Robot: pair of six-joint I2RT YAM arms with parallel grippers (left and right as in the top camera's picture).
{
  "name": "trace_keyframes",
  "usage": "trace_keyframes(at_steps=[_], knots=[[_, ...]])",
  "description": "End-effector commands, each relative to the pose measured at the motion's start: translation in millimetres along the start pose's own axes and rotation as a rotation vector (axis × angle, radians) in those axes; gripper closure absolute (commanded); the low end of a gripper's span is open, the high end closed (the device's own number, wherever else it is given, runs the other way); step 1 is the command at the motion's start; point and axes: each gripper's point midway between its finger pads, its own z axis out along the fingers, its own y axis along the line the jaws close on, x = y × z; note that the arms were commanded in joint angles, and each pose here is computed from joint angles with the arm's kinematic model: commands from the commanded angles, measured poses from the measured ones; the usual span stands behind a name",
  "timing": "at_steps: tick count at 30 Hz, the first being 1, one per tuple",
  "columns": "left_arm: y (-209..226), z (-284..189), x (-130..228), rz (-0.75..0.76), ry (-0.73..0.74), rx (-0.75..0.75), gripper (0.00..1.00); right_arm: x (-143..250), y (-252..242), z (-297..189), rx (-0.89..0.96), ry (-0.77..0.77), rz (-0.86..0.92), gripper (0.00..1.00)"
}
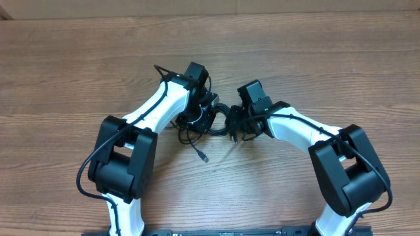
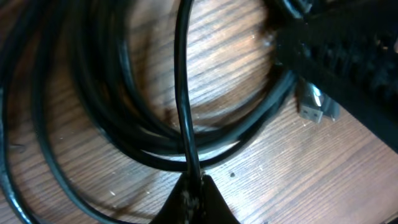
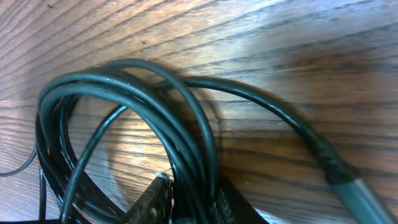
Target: Untangle cables
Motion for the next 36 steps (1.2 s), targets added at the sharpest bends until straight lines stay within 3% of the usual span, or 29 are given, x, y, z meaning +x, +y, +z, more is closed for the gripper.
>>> trace_keyframes(at_steps=[1,10,13,17,21,27,32,36], knots=[[-23.9,-22.9,-4.1,0.085,-0.012,0.131,0.96,11.0,-16.1,14.4,0.060,0.020,0.004,0.72],[-65.8,-140.6,-14.1,0.193,-0.248,0.180,0.96,7.1,-21.6,14.0,0.092,-0.004,0.020,0.71],[-80.5,-186.5,-3.4,0.245,-0.372,0.170,0.96,6.3,-21.6,13.9,0.092,-0.008,0.030,0.57],[-92.8,-225.1,11.6,0.279,-0.480,0.161,0.96,4.9,-20.6,13.9,0.088,-0.014,0.033,0.50],[-87.9,-260.9,26.2,0.229,-0.589,0.105,0.96,-0.6,-22.2,12.9,0.086,-0.029,0.040,0.50],[-35.3,-275.1,35.1,-0.018,-0.630,-0.151,0.93,-4.3,-25.3,11.3,0.086,-0.036,0.065,0.45],[2.2,-254.9,46.4,-0.179,-0.530,-0.305,0.89,-2.2,-23.1,11.5,0.073,-0.023,0.065,0.42],[16.0,-224.4,51.4,-0.234,-0.417,-0.334,0.87,-2.2,-22.9,11.5,0.073,-0.023,0.065,0.42]])
